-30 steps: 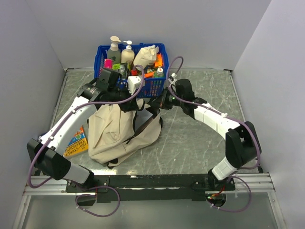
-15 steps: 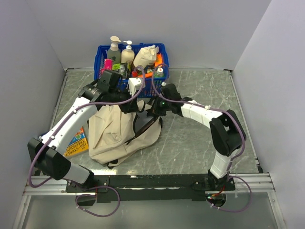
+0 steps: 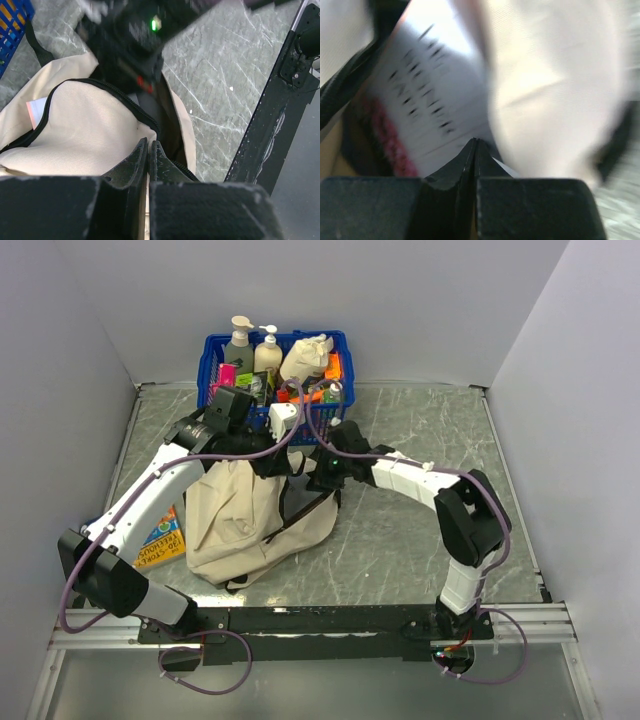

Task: Pack the student bag
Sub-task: Place the book in the student bag.

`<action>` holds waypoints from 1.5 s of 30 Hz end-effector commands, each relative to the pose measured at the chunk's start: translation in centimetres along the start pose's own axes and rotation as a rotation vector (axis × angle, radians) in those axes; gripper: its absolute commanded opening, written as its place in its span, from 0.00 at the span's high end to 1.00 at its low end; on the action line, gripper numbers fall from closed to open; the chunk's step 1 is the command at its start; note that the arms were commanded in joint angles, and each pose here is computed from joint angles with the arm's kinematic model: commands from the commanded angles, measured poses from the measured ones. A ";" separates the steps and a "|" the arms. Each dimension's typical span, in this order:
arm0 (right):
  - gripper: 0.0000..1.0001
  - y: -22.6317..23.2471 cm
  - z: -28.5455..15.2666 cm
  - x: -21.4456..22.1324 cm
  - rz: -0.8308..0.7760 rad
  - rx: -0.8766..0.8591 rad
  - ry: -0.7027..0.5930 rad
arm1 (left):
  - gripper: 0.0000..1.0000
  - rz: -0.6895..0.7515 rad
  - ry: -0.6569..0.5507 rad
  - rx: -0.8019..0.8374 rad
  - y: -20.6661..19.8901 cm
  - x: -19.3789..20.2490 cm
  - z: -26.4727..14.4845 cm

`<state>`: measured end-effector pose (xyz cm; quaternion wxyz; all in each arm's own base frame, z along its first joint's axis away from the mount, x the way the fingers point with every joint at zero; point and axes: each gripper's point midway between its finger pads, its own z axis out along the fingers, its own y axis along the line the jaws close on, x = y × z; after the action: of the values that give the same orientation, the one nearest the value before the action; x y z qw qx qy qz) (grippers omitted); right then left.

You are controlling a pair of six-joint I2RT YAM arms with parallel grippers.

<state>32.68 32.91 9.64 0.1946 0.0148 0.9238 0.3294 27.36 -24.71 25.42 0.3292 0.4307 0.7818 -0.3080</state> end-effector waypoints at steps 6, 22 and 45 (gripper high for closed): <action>0.68 -6.5 -5.4 -5.6 -0.104 0.347 -0.230 | 0.99 0.070 -0.106 0.049 -2.0 -2.7 -1.6; 0.69 -2.0 -1.7 -2.6 -0.221 0.273 -0.133 | 0.99 0.073 -0.116 0.061 -2.1 -3.3 -1.6; 0.79 8.5 0.0 4.9 -0.023 -0.440 0.113 | 0.99 0.083 -0.163 0.041 -1.8 -4.8 -1.9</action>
<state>27.05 36.89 8.41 0.1462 -0.0410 0.9003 0.4080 27.08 -25.03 25.81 0.3302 0.4322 0.7757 -0.3200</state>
